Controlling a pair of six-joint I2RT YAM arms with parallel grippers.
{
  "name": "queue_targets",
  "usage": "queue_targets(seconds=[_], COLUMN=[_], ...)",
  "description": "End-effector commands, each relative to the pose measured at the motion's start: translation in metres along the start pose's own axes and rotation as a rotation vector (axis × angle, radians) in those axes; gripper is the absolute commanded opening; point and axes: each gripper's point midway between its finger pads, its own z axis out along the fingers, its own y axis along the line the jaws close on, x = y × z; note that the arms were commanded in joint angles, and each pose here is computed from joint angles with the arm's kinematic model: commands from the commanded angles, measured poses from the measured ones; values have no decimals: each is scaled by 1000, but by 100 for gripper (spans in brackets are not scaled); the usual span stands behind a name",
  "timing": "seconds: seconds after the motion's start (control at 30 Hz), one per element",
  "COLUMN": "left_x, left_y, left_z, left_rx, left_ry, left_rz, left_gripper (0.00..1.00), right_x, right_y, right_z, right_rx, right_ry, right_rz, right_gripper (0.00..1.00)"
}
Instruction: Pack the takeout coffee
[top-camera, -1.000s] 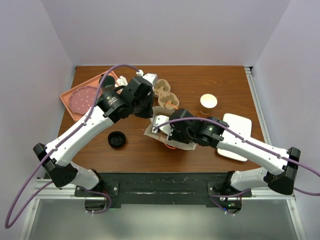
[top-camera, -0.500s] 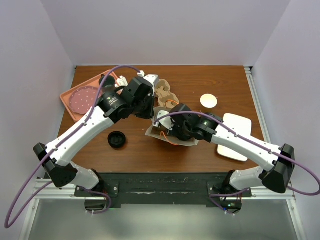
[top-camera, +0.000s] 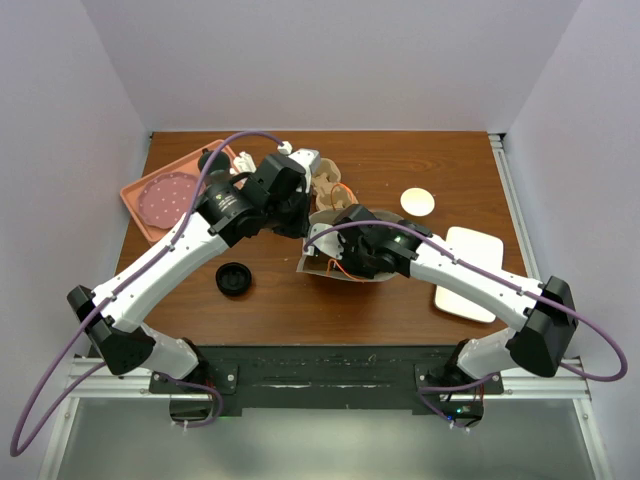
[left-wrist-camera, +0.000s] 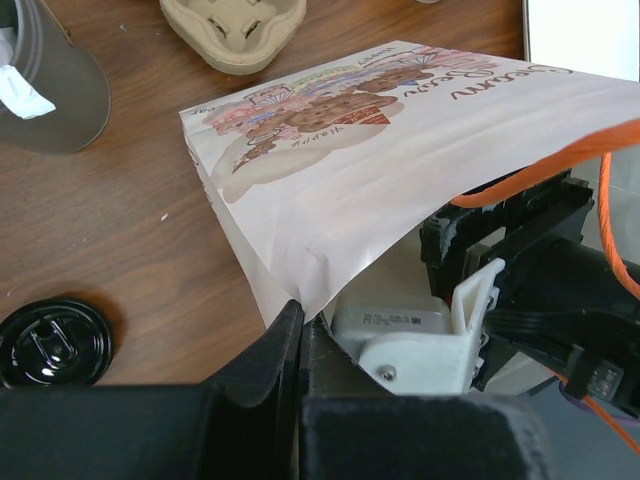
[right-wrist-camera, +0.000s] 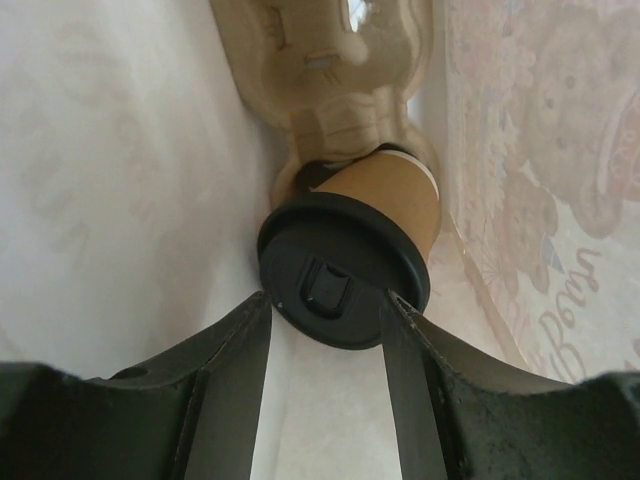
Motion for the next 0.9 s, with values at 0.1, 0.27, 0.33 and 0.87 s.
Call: queue_targets(seconds=[0.1, 0.27, 0.33, 0.87], left_x=[-3, -3, -2, 7], left_y=[-10, -11, -9, 15], left_z=[-4, -4, -4, -1], left_rx=[77, 88, 81, -36], left_ry=[-25, -28, -29, -21], left_rz=[44, 60, 69, 50], left_gripper=[0, 0, 0, 0], right_x=[-11, -15, -16, -31], right_y=[-8, -7, -8, -39], right_z=[1, 7, 9, -51], right_rx=[-17, -40, -42, 84], right_ry=[-30, -26, -20, -152], right_rz=[-107, -133, -137, -151], right_gripper=[49, 35, 25, 0])
